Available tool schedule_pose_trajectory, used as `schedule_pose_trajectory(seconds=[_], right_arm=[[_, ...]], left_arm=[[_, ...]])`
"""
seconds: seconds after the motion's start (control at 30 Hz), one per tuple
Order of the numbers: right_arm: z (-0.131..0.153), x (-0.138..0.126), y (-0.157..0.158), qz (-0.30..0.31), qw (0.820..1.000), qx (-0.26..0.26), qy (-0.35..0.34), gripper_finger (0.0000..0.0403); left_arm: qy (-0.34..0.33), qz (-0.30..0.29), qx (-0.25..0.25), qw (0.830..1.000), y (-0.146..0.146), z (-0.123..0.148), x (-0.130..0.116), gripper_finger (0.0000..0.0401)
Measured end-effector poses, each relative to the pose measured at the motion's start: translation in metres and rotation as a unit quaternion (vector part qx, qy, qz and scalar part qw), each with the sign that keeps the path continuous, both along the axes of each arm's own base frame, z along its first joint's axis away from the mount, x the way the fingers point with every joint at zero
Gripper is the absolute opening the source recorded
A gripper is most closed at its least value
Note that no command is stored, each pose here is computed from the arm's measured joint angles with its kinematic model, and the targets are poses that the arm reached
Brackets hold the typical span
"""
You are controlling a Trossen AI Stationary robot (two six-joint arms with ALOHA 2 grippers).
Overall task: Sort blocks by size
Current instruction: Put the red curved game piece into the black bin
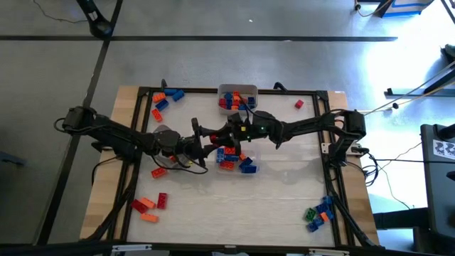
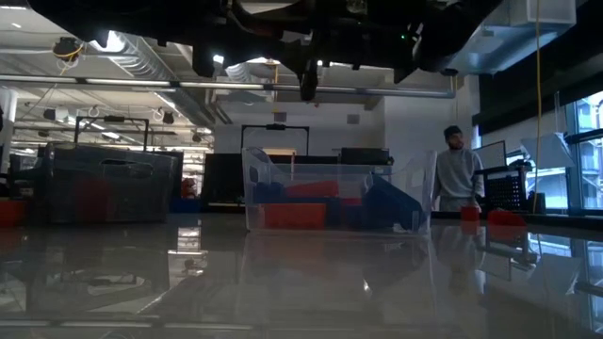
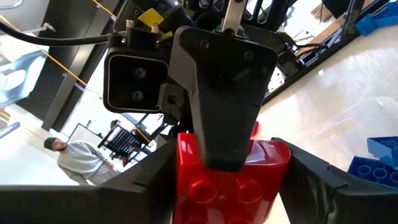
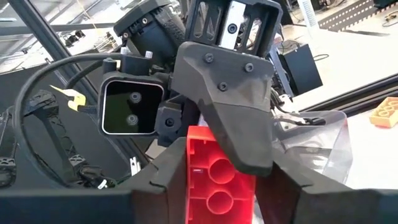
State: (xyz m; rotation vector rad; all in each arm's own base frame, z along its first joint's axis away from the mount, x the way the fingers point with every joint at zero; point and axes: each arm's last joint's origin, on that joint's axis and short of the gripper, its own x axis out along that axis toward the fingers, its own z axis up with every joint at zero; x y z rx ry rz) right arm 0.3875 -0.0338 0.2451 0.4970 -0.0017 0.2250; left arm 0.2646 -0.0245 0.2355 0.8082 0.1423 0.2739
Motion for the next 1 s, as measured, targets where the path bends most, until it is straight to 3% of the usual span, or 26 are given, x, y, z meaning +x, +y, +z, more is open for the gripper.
schedule_pose_trajectory(seconds=[0.2, 0.5, 0.8, 1.0], right_arm=[[0.001, 0.000, -0.001, -0.008, 1.000, -0.009, -0.004, 0.0201], [0.016, -0.013, -0.012, 0.068, 0.997, -0.025, 0.005, 0.0285], [0.036, -0.040, -0.018, 0.052, 0.993, -0.083, 0.068, 0.0298], [0.038, -0.049, -0.017, 0.027, 0.989, -0.100, 0.109, 0.0298]], left_arm=[[-0.006, 0.003, -0.011, 1.000, 0.000, 0.001, 0.000, 0.0212], [-0.009, 0.034, -0.010, 0.999, -0.010, 0.005, -0.006, 0.0213], [0.012, 0.099, -0.054, 0.994, -0.023, 0.014, -0.032, 0.0213], [0.042, 0.125, -0.152, 0.979, -0.024, 0.014, -0.065, 0.0213]])
